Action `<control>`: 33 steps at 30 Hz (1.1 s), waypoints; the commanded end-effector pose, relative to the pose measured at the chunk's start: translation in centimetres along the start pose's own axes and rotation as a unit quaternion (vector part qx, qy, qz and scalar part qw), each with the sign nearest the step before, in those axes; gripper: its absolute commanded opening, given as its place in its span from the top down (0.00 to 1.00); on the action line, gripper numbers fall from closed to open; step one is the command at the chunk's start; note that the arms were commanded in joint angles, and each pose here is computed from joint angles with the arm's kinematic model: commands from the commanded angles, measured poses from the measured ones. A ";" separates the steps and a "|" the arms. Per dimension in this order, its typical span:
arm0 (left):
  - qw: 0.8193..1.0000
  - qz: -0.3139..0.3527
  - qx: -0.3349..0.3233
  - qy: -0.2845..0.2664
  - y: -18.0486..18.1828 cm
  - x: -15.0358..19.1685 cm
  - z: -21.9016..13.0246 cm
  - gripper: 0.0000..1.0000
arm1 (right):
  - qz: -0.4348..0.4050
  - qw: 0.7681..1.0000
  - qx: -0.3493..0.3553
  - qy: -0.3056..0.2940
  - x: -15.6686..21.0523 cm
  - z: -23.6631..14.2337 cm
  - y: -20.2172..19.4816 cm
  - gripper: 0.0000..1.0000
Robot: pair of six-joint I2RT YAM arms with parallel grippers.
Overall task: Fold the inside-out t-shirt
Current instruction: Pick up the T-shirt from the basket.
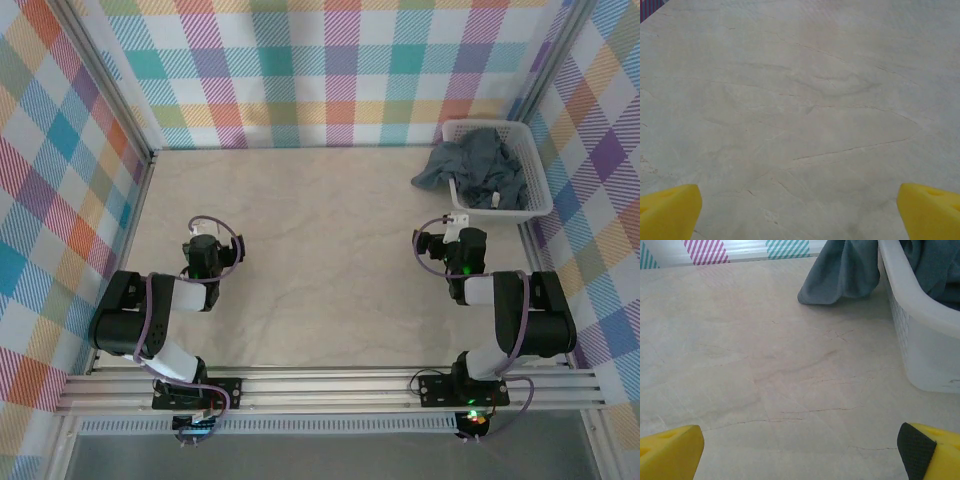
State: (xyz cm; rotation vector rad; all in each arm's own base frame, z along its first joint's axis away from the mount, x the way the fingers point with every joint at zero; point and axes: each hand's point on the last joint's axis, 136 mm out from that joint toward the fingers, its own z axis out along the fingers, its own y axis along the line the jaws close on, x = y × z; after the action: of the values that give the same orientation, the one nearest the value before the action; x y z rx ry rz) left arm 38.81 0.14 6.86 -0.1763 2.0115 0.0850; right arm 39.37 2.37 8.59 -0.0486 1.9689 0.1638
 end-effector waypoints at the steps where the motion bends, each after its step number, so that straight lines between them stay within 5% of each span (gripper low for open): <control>1: 1.000 -0.004 0.005 -0.021 0.0 -1.5 0.1 0.00 | -0.001 1.000 -0.002 -0.010 -0.7 0.1 0.0 0.00; 19: 0.999 -0.005 0.011 -0.033 -0.1 -2.2 -0.6 0.00 | 0.009 1.000 0.020 -0.014 -2.5 -1.2 -0.5 0.00; 25: 0.995 -0.088 0.023 -0.035 0.2 -6.0 -5.9 0.00 | 0.198 0.969 0.127 0.077 -8.8 -5.1 -3.4 0.00; 28: 0.990 -0.139 0.010 -0.014 -0.3 -7.6 -8.8 0.00 | 0.262 0.941 0.151 0.152 -10.9 -3.2 -5.5 0.00; 33: 0.979 -0.136 0.151 0.001 -7.4 -10.4 -12.7 0.00 | 0.306 0.923 0.141 0.186 -14.5 4.1 -9.1 0.00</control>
State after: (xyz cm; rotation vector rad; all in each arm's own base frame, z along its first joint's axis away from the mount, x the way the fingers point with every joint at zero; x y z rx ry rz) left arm 34.87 -4.86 23.33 -0.2795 1.8201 -0.2535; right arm 50.33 -6.38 27.84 0.5812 2.0151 0.2337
